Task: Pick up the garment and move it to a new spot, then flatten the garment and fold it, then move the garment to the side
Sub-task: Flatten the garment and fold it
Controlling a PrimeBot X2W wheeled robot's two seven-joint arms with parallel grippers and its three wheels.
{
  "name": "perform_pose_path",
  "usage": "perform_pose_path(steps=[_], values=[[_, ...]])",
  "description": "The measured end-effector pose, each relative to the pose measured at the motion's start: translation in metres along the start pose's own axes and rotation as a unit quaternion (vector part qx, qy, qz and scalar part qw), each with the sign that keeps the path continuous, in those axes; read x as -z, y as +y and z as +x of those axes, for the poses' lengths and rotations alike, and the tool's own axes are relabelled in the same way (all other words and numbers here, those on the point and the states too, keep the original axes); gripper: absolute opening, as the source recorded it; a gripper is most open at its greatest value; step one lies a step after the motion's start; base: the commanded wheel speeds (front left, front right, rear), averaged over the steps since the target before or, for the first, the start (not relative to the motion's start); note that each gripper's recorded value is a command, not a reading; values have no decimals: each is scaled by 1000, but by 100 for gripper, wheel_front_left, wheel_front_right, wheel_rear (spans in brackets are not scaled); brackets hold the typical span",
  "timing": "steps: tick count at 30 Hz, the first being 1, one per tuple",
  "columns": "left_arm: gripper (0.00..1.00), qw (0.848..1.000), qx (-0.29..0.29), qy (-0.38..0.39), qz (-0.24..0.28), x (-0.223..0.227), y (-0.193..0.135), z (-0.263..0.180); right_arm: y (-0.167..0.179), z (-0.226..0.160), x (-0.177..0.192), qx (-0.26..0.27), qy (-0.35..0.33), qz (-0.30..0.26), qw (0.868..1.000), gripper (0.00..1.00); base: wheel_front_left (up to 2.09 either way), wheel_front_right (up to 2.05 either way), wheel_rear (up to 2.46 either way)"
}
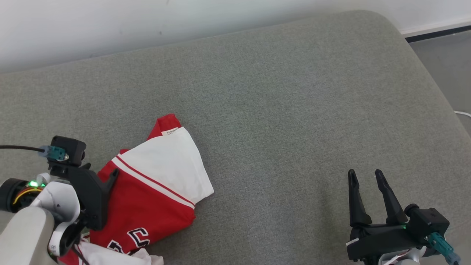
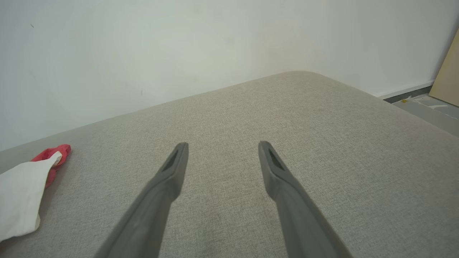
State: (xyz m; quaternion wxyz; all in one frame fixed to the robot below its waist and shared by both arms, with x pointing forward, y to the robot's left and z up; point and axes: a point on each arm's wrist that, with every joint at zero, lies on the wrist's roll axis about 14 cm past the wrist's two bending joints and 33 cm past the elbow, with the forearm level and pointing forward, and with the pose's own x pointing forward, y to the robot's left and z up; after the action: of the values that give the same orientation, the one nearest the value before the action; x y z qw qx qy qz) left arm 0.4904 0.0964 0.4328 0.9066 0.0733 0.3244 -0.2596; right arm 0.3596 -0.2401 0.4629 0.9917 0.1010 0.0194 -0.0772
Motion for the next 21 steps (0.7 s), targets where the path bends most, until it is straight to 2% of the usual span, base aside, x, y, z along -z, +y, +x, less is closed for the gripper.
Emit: perform_pose_path(steps=[6, 7, 8, 9, 14, 21], values=[[100, 999, 6, 41, -5, 21, -3, 10, -3, 0, 0, 4, 1, -2, 1000, 100, 0, 0, 0], [58, 999, 9, 43, -5, 22, -4, 11, -3, 1, 0, 5, 0, -2, 1000, 100, 0, 0, 0], [42, 999, 12, 45, -7, 23, -5, 13, -4, 1, -1, 6, 0, -3, 1000, 100, 0, 0, 0], [0, 999, 15, 44, -8, 22, -7, 14, -5, 1, -1, 8, 0, -3, 1000, 100, 0, 0, 0], [0, 1000, 16, 12, 2, 6, -7, 15, -7, 1, -2, 10, -2, -4, 1000, 100, 0, 0, 0], [0, 993, 23, -117, 22, -72, -16, -3, -4, 3, -4, 5, -7, -4, 1000, 100, 0, 0, 0]])
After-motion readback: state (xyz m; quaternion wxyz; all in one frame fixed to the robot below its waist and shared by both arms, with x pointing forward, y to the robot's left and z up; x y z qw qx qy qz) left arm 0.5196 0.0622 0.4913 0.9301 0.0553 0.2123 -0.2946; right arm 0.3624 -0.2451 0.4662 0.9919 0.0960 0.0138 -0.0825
